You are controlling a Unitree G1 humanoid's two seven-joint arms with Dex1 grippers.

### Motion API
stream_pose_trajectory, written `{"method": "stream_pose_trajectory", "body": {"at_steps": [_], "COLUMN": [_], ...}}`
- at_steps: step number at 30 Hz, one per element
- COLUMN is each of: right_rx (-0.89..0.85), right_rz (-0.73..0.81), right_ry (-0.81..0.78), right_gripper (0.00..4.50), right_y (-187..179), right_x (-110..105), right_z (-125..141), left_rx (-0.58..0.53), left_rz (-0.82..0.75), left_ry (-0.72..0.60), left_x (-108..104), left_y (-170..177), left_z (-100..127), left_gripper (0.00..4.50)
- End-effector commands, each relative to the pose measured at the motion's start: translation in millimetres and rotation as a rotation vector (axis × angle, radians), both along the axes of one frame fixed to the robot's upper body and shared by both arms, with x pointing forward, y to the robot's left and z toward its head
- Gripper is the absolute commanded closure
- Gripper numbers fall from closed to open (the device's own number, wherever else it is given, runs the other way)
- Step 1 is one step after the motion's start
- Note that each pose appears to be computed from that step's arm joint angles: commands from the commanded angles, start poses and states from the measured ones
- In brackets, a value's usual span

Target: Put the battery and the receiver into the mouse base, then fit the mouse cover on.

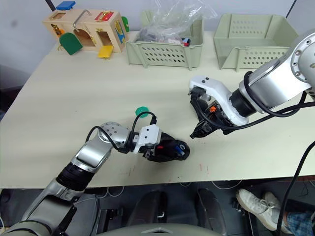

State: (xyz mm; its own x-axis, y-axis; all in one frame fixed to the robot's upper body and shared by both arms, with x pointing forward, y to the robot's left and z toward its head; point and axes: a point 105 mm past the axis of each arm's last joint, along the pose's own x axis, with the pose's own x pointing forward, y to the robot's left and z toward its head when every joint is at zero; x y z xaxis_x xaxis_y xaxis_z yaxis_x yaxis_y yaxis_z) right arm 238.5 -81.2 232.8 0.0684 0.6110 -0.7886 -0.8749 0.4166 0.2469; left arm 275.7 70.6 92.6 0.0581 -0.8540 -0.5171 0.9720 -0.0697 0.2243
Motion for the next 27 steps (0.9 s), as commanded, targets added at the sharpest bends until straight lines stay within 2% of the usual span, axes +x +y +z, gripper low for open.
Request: {"method": "stream_pose_trajectory", "body": {"at_steps": [1, 7, 10, 27], "right_rx": [-0.056, -0.106, -0.166, -0.284], "right_rz": [-0.046, -0.089, -0.057, -0.044], "right_ry": [-0.064, -0.087, -0.063, -0.063], "right_gripper": [4.50, 4.50, 4.50, 4.50], "right_y": [4.8, 9.8, 14.6, 22.7], "right_x": [19.1, 38.5, 38.0, 52.0], "right_z": [-8.6, -22.8, -37.5, -60.6], "left_rx": [-0.031, -0.038, -0.037, -0.022], "left_rz": [0.010, 0.019, 0.030, 0.017], "left_ry": [-0.034, -0.037, -0.039, -0.045], "left_x": [3.7, 6.5, 9.4, 16.3], "left_y": [-5.8, -12.3, -14.9, -21.4], "left_z": [9.1, 9.7, 8.9, 6.3], "left_gripper": [1.62, 1.62, 1.62, 1.62]}}
